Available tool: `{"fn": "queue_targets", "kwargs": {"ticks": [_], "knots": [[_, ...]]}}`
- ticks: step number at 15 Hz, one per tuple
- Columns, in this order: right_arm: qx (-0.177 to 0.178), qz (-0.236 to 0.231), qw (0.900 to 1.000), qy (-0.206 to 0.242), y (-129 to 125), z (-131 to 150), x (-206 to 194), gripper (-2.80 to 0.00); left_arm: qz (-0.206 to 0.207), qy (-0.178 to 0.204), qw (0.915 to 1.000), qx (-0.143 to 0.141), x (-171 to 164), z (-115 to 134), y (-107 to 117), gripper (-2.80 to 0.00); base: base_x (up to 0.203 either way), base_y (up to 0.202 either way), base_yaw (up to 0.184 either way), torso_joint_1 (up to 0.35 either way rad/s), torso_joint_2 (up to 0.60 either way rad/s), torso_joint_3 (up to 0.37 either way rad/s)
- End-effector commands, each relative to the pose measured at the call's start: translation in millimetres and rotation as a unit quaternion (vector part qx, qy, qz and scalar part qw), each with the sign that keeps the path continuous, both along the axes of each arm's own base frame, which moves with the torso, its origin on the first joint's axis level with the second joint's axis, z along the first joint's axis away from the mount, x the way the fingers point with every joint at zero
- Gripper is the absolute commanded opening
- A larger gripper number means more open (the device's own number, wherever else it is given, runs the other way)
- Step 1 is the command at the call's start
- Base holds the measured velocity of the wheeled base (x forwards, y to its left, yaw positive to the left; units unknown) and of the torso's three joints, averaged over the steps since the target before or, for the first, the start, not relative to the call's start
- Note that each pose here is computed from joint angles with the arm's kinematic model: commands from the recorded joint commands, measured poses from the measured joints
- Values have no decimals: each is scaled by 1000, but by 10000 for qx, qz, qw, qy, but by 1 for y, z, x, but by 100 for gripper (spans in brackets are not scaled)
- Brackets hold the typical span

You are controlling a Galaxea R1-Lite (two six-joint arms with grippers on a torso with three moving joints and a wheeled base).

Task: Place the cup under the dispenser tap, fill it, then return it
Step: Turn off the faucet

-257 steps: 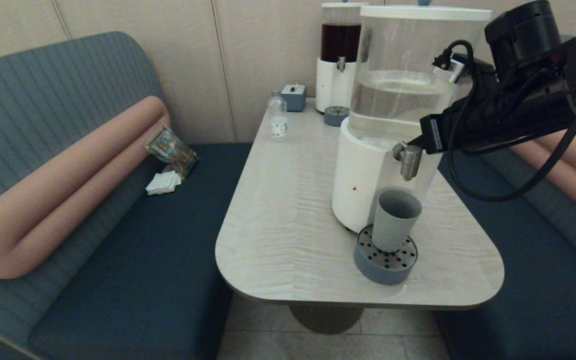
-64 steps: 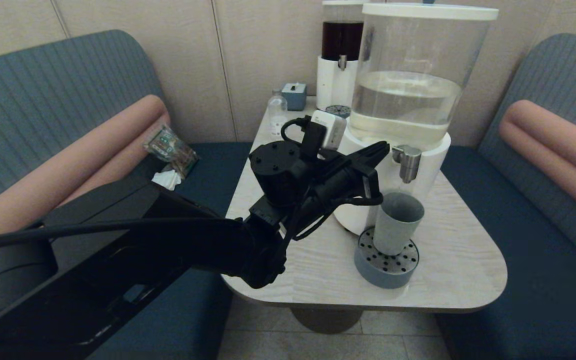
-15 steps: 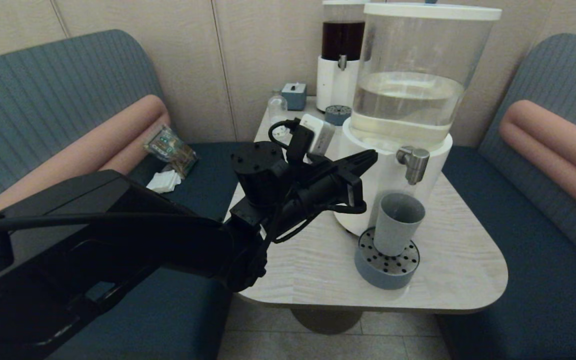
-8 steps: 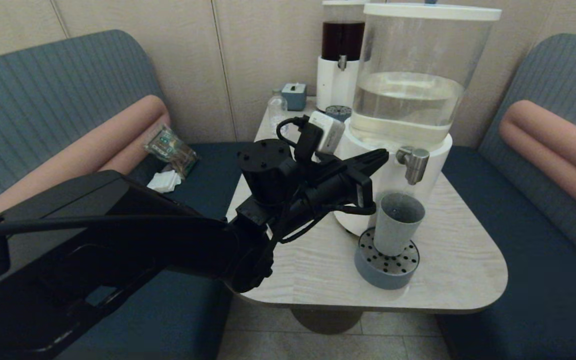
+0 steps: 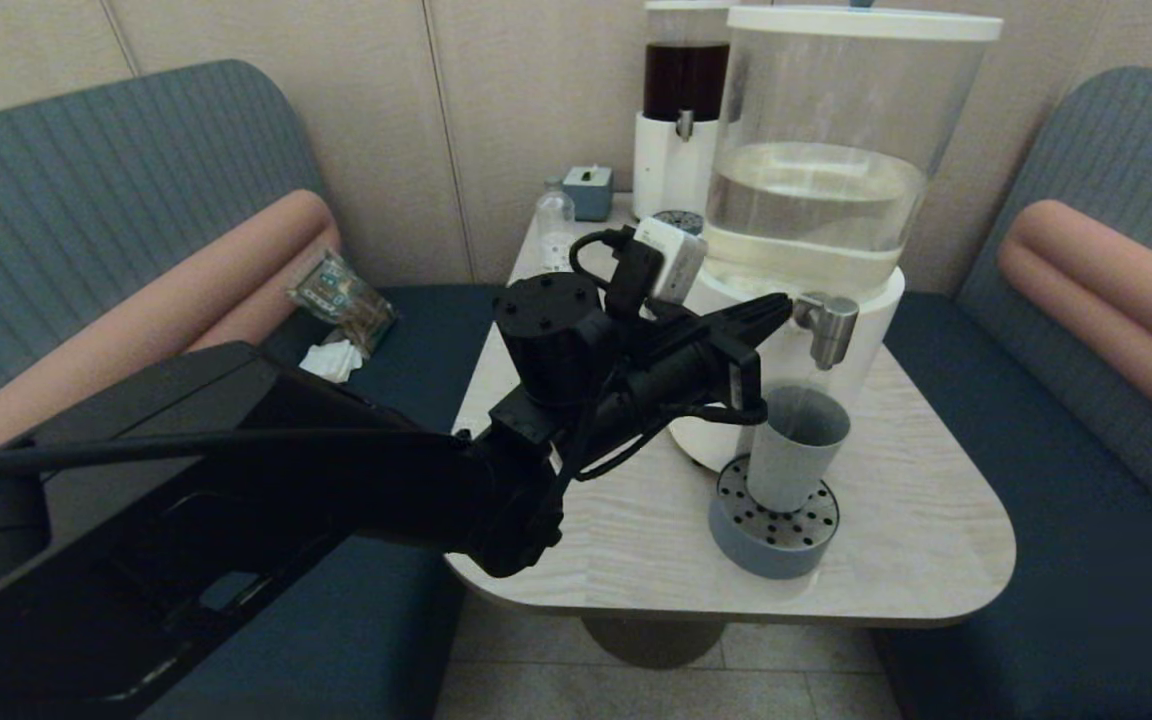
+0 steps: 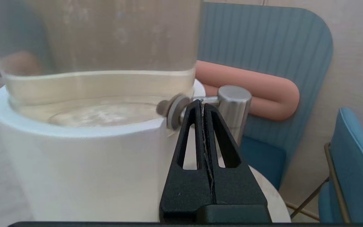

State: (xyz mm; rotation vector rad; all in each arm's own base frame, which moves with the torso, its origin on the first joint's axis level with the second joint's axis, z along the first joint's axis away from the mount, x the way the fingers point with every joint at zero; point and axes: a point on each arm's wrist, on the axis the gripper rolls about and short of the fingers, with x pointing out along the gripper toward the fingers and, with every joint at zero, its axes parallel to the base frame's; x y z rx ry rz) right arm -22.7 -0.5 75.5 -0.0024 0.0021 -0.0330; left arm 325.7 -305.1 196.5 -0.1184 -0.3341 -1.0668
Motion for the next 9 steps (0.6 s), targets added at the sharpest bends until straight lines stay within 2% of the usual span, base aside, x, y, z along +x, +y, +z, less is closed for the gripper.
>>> {"fn": "queue_targets", "kwargs": {"ticks": [1,9], "knots": [[-3,-4,10000,13,0,0,0,-280,-31,-6,10000,-6,4,-7,-7,-280,0,0,0,0,0,0],[-3,-3,10000,15,0,0,0,-280,-62,-19,10000,-17,11,-7,-17,-280,0,0,0,0,0,0]]}}
